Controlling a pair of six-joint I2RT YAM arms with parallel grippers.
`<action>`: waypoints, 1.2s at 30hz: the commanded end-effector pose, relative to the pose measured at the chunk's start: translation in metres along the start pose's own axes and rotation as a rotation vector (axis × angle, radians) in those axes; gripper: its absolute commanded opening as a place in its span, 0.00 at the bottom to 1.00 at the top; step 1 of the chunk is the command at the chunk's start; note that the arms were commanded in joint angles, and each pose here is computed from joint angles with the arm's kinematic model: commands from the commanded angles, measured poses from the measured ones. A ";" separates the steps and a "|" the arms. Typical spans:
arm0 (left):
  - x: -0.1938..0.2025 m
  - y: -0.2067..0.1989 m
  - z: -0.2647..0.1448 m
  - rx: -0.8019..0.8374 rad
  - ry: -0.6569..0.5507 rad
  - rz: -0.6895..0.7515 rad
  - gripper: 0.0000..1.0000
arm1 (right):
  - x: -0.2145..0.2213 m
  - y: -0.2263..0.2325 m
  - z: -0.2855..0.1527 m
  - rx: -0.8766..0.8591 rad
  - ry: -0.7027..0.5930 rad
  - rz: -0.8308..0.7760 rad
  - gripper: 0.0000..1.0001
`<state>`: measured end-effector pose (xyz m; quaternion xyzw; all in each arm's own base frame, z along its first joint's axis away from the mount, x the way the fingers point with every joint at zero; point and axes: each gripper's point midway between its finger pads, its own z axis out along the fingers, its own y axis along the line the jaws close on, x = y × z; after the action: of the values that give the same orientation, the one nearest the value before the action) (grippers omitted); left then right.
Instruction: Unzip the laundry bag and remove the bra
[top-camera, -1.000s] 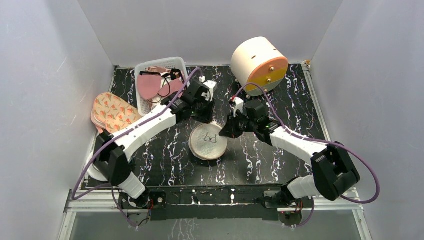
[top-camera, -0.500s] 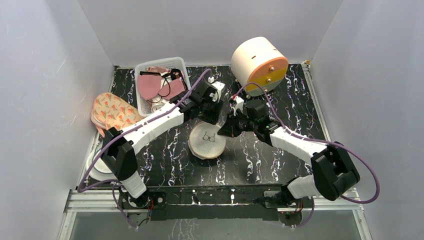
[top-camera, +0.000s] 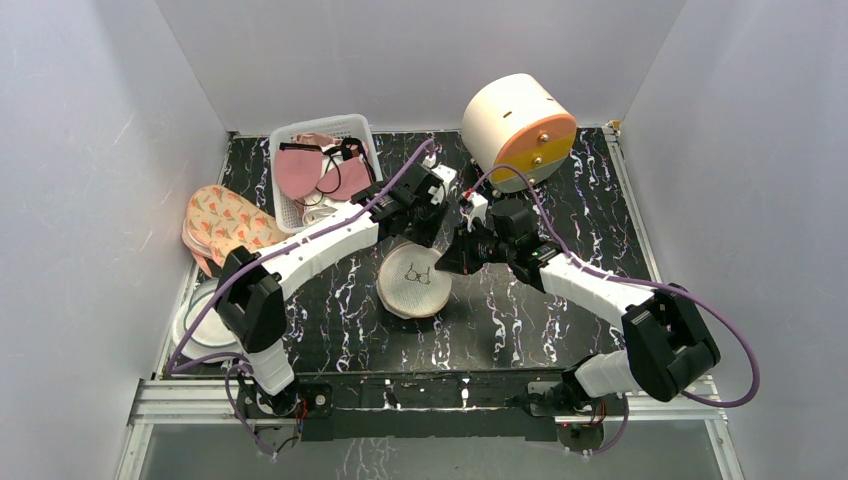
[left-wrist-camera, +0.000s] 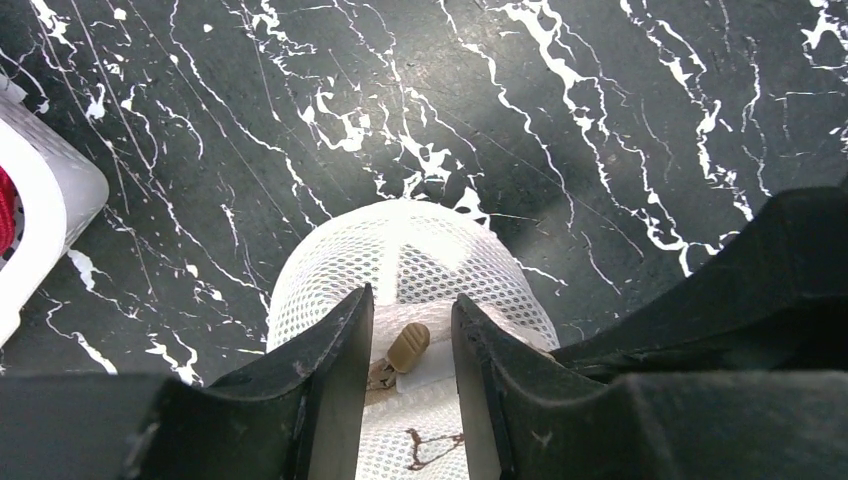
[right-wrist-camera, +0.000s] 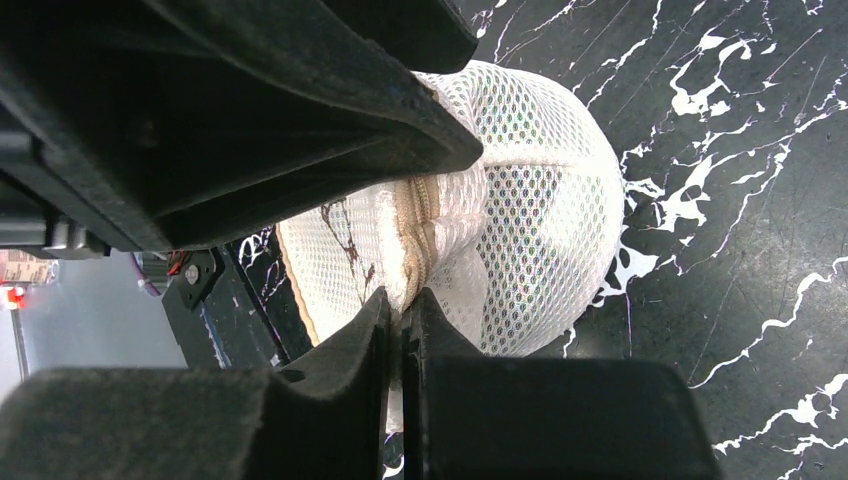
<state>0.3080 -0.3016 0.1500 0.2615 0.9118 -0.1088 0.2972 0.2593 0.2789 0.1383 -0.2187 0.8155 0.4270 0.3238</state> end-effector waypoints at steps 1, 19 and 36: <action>-0.009 0.005 -0.009 -0.036 -0.018 0.036 0.32 | -0.031 0.016 -0.007 -0.037 -0.091 -0.056 0.00; -0.009 0.029 -0.024 -0.174 -0.097 -0.140 0.00 | -0.029 -0.002 -0.019 0.110 -0.232 0.262 0.00; -0.004 0.019 -0.033 0.100 -0.162 -0.440 0.00 | -0.013 -0.024 -0.045 0.286 -0.168 0.079 0.50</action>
<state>0.3099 -0.2583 0.1438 0.0466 0.9374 -0.1649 0.3033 0.2449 0.2348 0.1225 0.0039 0.8456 0.4053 0.3474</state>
